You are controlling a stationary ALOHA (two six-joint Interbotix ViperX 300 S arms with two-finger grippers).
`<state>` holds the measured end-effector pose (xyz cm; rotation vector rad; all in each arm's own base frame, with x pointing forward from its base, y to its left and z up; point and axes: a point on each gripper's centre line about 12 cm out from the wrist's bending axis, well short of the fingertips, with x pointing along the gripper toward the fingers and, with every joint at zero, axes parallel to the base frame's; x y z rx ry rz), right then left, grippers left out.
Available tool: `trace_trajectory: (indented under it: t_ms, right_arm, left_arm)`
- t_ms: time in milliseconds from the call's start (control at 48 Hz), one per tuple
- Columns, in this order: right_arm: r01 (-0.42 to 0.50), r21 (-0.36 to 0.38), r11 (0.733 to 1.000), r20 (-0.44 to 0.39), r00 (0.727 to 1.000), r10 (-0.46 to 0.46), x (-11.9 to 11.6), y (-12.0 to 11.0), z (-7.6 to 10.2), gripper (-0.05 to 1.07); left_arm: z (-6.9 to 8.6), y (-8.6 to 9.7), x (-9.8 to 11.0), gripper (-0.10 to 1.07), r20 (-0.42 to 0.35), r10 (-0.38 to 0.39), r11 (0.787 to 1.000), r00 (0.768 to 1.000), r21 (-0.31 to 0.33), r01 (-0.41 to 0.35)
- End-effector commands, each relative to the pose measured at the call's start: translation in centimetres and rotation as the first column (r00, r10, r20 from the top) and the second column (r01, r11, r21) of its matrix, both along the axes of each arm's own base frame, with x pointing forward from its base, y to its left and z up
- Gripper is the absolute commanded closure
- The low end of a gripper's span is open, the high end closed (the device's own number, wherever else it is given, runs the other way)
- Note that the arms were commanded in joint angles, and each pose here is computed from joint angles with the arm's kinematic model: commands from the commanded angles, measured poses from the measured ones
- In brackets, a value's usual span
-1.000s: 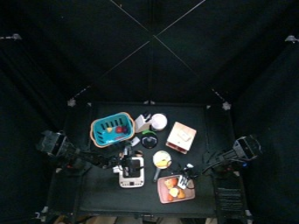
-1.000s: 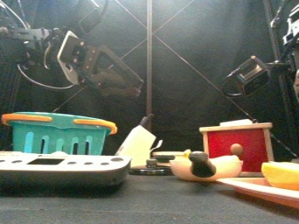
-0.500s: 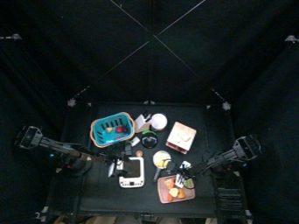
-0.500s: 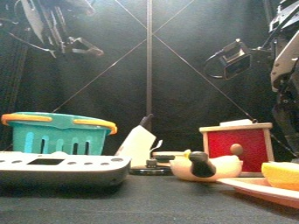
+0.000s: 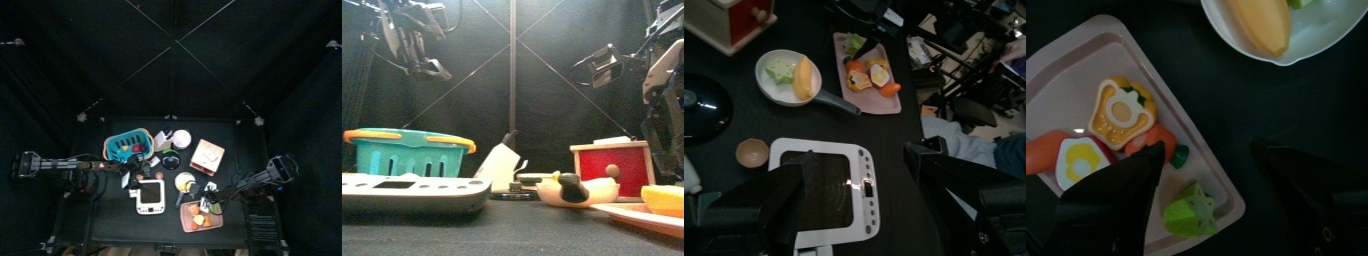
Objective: Grab white sushi roll
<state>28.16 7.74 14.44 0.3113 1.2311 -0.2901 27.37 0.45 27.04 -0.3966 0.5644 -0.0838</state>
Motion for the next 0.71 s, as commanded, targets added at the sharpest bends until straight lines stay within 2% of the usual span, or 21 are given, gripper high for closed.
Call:
trace_trajectory:
  t_ms: [0,104,167,250,312,479,562,688]
  right_arm:
    - [-0.004,-0.003,1.0,0.036,0.999,0.004,0.6,-0.2,0.9,0.04]
    - [-0.004,-0.017,1.0,0.039,0.999,0.005,0.8,-0.5,0.8,0.04]
    - [-0.003,-0.023,1.0,0.041,0.999,0.003,0.9,-0.8,0.7,0.04]
    - [0.005,-0.027,1.0,0.039,0.999,-0.003,1.1,-1.0,0.6,0.04]
    - [0.009,-0.026,1.0,0.037,0.999,-0.008,1.1,-1.1,0.5,0.04]
    - [0.01,-0.027,1.0,0.032,0.999,-0.009,1.1,-1.1,0.3,0.04]
    - [0.004,-0.03,1.0,0.027,1.0,-0.003,1.0,-1.1,0.2,0.04]
    - [-0.006,-0.043,0.999,0.03,1.0,0.008,1.1,-1.2,0.2,0.04]
  left_arm:
    - [1.3,1.0,0.5,-0.04,-0.018,0.001,0.999,1.0,0.042,0.0]
    - [0.7,1.8,0.4,-0.04,-0.106,0.017,0.996,0.994,0.091,-0.008]
    - [0.1,2.4,0.3,-0.04,-0.183,0.046,0.99,0.982,0.14,-0.021]
    - [-0.8,3.1,-0.1,-0.04,-0.261,0.113,0.982,0.959,0.174,-0.068]
    - [-1.5,3.5,-0.6,-0.04,-0.32,0.189,0.974,0.929,0.18,-0.136]
    - [-3.0,1.1,-1.5,-0.04,-0.391,0.289,0.951,0.874,0.224,-0.214]
    - [-3.4,0.2,-1.7,-0.04,-0.384,0.354,0.93,0.853,0.243,-0.277]
    - [-3.4,-0.3,-1.8,-0.04,-0.356,0.509,0.86,0.784,0.245,-0.447]
